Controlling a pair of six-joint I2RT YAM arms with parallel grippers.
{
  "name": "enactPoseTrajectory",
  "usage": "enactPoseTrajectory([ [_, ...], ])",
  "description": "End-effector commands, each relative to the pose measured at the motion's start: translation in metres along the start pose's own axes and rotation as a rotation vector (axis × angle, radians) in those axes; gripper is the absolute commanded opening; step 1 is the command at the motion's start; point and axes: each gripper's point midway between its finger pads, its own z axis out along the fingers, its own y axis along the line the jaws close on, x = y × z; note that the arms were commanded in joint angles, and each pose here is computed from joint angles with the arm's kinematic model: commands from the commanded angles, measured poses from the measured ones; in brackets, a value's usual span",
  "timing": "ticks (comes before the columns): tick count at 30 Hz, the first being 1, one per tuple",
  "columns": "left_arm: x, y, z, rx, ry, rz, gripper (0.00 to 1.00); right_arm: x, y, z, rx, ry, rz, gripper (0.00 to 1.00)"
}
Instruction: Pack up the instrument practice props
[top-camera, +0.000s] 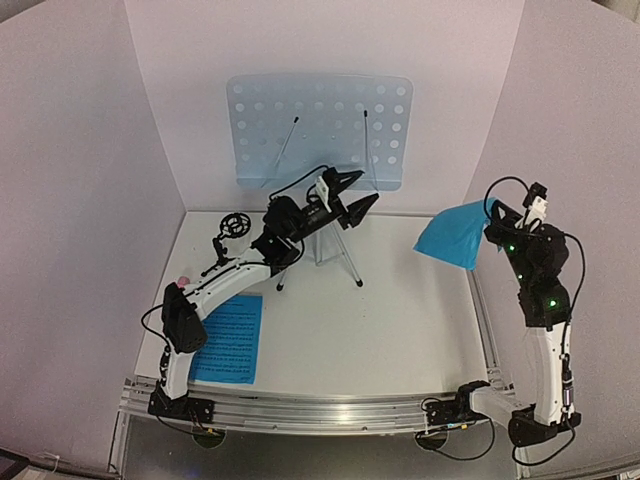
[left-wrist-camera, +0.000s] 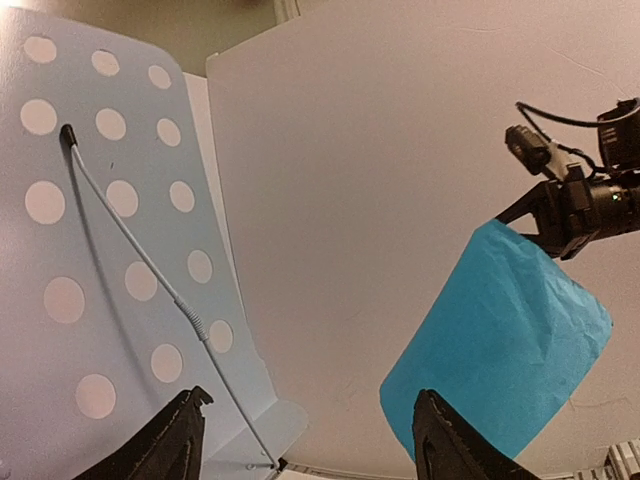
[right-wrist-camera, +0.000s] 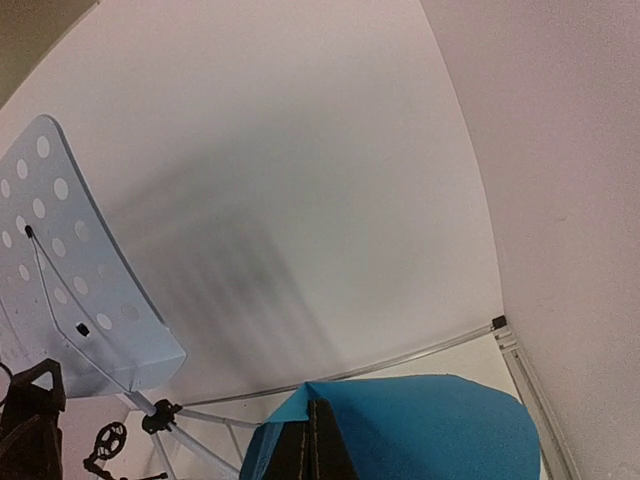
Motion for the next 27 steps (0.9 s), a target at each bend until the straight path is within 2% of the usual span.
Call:
enactPoseTrajectory([
  [1, -0.061, -0.019, -0.026, 0.080, -0.059, 0.117, 0.73, 0.044, -0.001, 0.008, -0.029, 0.153, 0.110, 0.00],
  [4, -0.072, -0.040, -0.051, 0.154, -0.036, 0.176, 0.75, 0.068, -0.001, 0.012, -0.042, 0.231, 0.179, 0.00],
  [6, -0.067, -0.054, -0.075, 0.203, 0.041, 0.195, 0.77, 0.083, 0.001, 0.012, -0.055, 0.283, 0.234, 0.00],
  [10, -0.035, -0.078, -0.127, 0.281, 0.243, 0.223, 0.80, 0.114, 0.008, 0.010, -0.052, 0.386, 0.330, 0.00],
  [13, -0.004, -0.084, -0.171, 0.257, 0.375, 0.225, 0.82, 0.154, 0.034, 0.008, -0.059, 0.504, 0.381, 0.00],
  [16, 0.012, -0.072, -0.204, 0.137, 0.477, 0.226, 0.83, 0.213, 0.069, 0.007, -0.046, 0.719, 0.389, 0.00],
  [19, 0.018, -0.062, -0.245, 0.036, 0.600, 0.176, 0.84, 0.278, 0.121, -0.013, -0.093, 1.018, 0.397, 0.00],
  [22, 0.018, -0.056, -0.281, -0.043, 0.695, 0.087, 0.84, 0.330, 0.160, -0.036, -0.129, 1.303, 0.475, 0.00],
  [27, 0.030, -0.061, -0.335, -0.085, 0.830, -0.020, 0.86, 0.370, 0.190, -0.052, -0.094, 1.565, 0.573, 0.00],
])
